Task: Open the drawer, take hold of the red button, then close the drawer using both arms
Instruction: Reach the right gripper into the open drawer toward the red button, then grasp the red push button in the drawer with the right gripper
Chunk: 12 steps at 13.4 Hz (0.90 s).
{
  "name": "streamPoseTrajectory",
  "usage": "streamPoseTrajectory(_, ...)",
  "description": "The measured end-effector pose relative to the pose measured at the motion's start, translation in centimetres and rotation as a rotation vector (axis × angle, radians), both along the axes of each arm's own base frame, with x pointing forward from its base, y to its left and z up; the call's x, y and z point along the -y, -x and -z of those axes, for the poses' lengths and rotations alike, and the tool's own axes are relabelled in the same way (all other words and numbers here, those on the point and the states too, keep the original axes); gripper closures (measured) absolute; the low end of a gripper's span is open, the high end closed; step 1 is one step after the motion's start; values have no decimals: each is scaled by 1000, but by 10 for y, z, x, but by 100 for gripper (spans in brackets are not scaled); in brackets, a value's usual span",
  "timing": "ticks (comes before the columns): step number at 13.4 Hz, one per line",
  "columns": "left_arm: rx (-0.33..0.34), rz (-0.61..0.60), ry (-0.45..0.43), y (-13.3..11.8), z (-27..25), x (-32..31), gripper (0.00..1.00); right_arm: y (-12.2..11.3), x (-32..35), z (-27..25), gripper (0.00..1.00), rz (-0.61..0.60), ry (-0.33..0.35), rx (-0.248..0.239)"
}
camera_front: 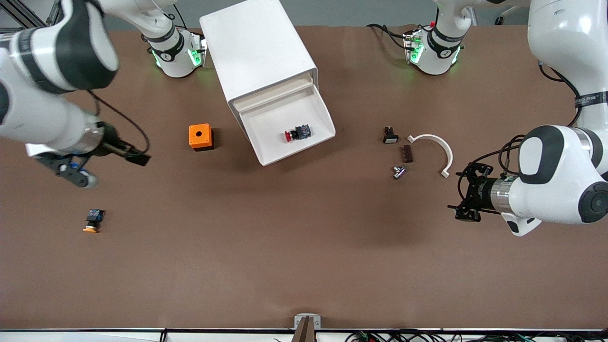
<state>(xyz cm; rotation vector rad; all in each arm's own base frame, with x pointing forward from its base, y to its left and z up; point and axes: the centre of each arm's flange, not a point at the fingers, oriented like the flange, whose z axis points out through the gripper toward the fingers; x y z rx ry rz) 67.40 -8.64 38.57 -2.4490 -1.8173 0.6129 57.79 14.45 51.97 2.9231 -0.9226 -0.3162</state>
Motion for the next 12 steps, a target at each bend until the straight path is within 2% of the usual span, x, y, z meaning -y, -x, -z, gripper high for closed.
streamPoseTrajectory(2,-15,43,12,11,3,11,0,17,-61,-3,0,113,14,12)
streamPoseTrajectory(5,-45,126,20,28,14,50,0,43,-138,-6,0,241,32,57)
streamPoseTrajectory(9,-11,234,4,54,39,105,0,71,-216,16,0,372,43,97)
streamPoseTrajectory(12,-1,331,-29,80,50,143,0,87,-268,58,0,439,68,105)
